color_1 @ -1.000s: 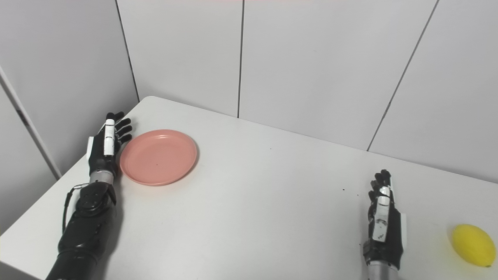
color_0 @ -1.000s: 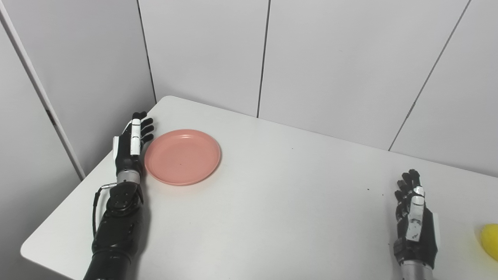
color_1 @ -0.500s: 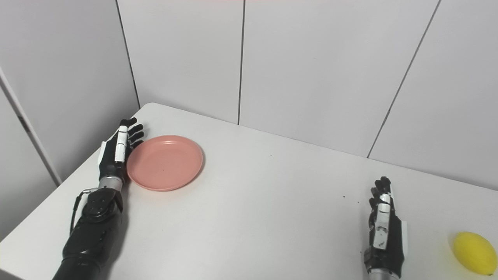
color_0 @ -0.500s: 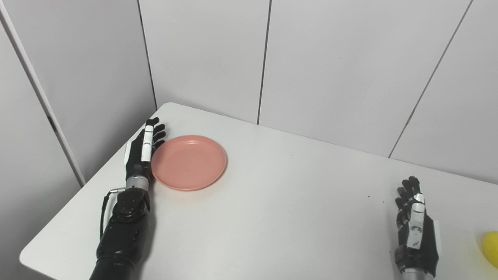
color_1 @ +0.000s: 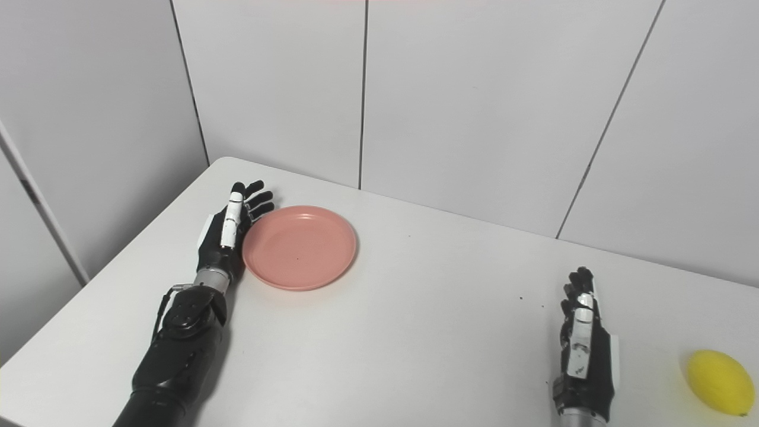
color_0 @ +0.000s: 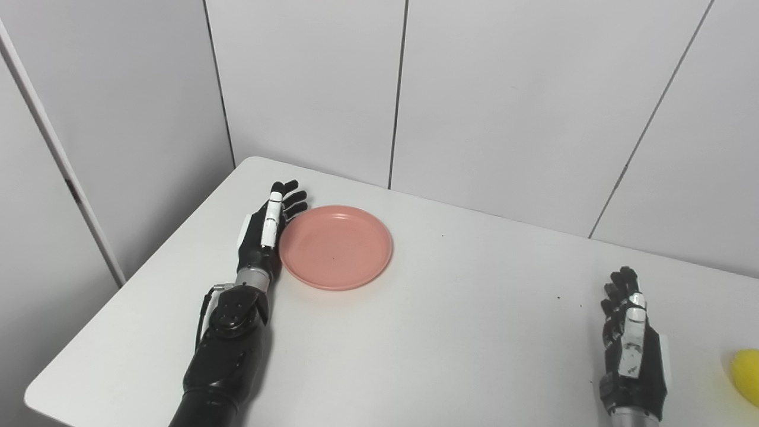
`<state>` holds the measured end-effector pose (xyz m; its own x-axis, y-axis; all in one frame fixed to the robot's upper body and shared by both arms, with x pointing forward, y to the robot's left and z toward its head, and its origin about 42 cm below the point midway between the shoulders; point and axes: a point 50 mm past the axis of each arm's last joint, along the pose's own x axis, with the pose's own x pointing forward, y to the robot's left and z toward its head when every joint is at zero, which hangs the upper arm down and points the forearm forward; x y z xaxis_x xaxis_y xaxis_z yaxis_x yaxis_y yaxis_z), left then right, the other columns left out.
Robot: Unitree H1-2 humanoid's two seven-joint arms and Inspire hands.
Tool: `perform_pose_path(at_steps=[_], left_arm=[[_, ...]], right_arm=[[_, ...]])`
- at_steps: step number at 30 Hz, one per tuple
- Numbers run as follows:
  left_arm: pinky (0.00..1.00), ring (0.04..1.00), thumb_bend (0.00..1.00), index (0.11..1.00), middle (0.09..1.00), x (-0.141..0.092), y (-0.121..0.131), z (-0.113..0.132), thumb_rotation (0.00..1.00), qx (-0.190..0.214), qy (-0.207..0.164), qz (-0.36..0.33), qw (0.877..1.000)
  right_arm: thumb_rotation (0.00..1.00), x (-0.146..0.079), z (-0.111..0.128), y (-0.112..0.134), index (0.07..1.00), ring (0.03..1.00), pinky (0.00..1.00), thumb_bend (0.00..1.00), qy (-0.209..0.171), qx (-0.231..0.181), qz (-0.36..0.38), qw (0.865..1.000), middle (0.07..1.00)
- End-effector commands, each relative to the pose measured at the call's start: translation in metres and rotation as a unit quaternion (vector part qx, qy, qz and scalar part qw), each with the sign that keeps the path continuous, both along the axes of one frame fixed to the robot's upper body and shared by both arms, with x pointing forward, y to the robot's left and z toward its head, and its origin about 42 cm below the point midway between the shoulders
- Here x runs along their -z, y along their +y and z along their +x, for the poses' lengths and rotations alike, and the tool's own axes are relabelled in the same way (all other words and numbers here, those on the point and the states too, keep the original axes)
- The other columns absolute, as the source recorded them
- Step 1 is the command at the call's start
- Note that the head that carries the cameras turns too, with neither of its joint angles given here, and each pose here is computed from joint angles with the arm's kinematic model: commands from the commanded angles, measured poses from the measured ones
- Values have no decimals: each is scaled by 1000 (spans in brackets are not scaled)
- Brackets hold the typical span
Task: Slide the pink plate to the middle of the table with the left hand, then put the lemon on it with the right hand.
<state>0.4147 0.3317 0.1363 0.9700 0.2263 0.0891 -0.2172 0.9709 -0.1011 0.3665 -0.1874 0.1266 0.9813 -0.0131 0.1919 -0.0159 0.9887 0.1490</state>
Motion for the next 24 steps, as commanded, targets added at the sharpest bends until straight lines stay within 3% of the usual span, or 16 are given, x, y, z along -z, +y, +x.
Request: perform_pose_path(at_steps=[1,24], left_arm=[[808,823,616,822,823,-20,-10,10,1000,21,-24,7,999],[822,818,590,821,820,-20,-71,14,1000,118,2,31,992]], right_arm=[[986,23,-13,-4,946,963,1000,639,25,7,-2,1000,947],[1000,18,-18,10,945,964,1000,609,31,10,-2,999,950]])
